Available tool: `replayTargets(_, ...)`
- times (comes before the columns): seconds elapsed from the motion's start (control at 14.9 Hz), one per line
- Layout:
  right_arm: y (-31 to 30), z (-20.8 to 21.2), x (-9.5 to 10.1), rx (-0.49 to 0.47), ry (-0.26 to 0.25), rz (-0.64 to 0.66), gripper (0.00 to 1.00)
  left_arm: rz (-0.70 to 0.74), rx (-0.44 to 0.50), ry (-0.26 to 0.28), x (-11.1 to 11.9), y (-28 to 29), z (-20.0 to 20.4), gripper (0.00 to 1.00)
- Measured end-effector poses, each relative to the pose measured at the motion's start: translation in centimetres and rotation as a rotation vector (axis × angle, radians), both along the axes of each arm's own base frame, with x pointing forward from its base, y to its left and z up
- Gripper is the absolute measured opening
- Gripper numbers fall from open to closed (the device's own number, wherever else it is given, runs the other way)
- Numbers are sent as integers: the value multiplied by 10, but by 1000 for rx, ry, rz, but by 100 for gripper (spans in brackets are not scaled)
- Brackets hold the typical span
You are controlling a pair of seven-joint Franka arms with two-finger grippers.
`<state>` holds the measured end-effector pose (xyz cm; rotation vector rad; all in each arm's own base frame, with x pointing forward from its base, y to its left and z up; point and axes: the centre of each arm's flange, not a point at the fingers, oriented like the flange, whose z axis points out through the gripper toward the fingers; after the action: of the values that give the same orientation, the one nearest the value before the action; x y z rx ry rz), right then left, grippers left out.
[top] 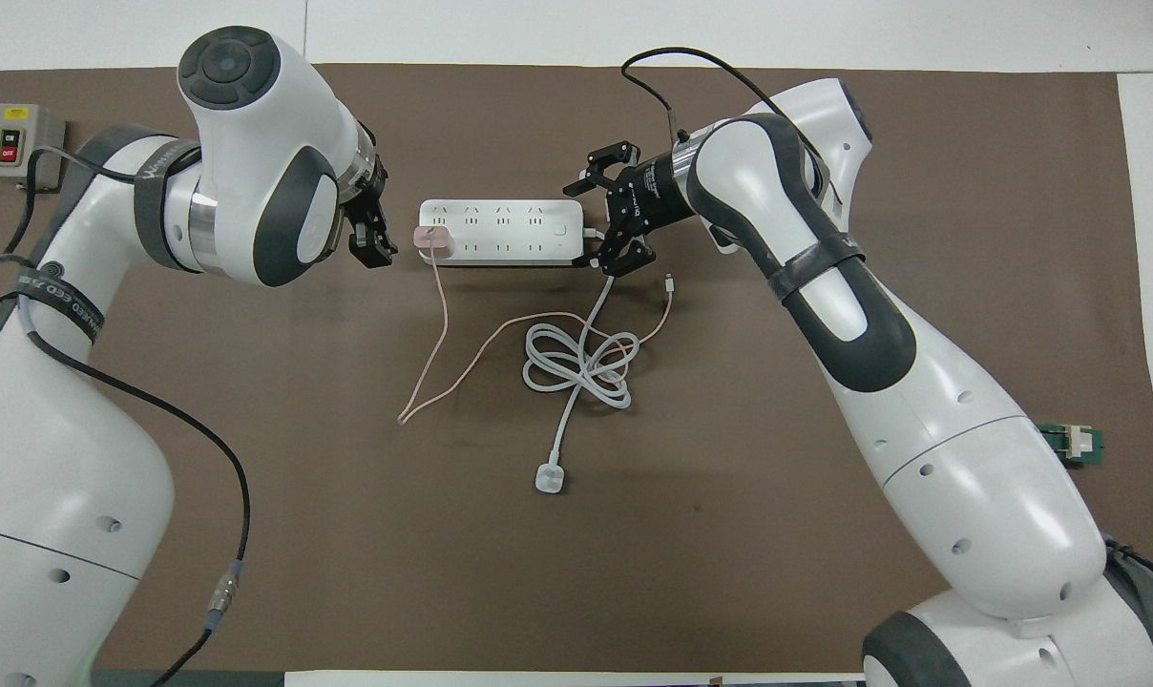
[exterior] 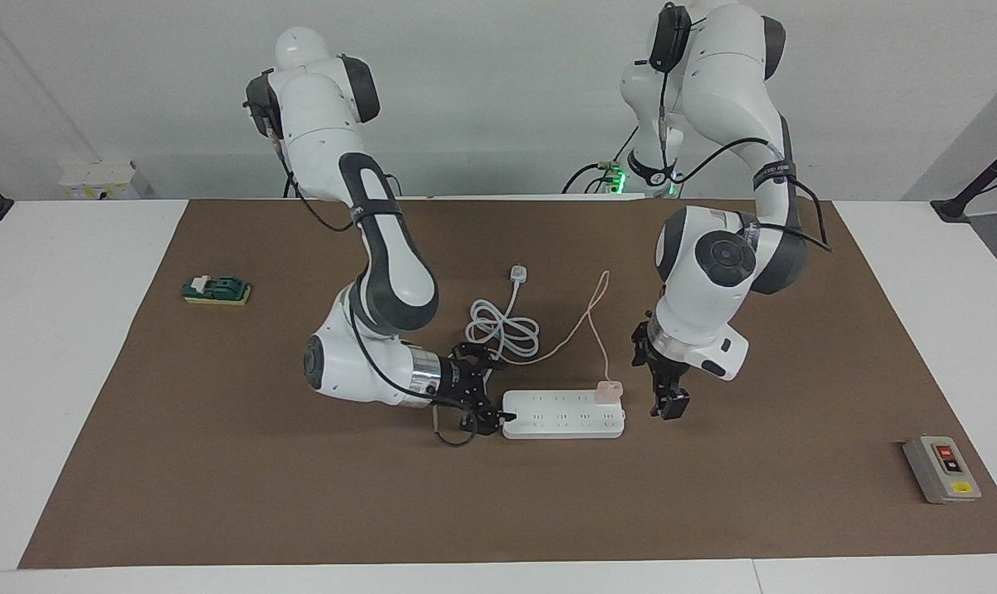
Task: Unplug charger and place it aside
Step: 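Grasp the pink charger with the left gripper while the right gripper holds the strip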
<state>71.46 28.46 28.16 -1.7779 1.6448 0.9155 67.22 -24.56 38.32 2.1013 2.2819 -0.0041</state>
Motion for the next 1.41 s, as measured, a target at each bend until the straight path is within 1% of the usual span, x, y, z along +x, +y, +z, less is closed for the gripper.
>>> replayTargets(0.2,18,-12,7,-5,-38,-14,100,-3,4,13,-5,-16,-10,100)
replayTargets(0.4,22,-19,11,-8,-52,-26,100,-15,9,25,-10,-30,-19,100)
replayTargets(0.87,28,-34,8,-13,-41,-16,100,-38,18,42,-17,-46,-33,100)
replayTargets(1.14,28,-44,6,-15,-49,1,100,-60,62,39,-16,-46,-49,100)
replayTargets(1.41,28,-50,6,-15,-59,15,100,-64,74,45,-16,-46,-56,100)
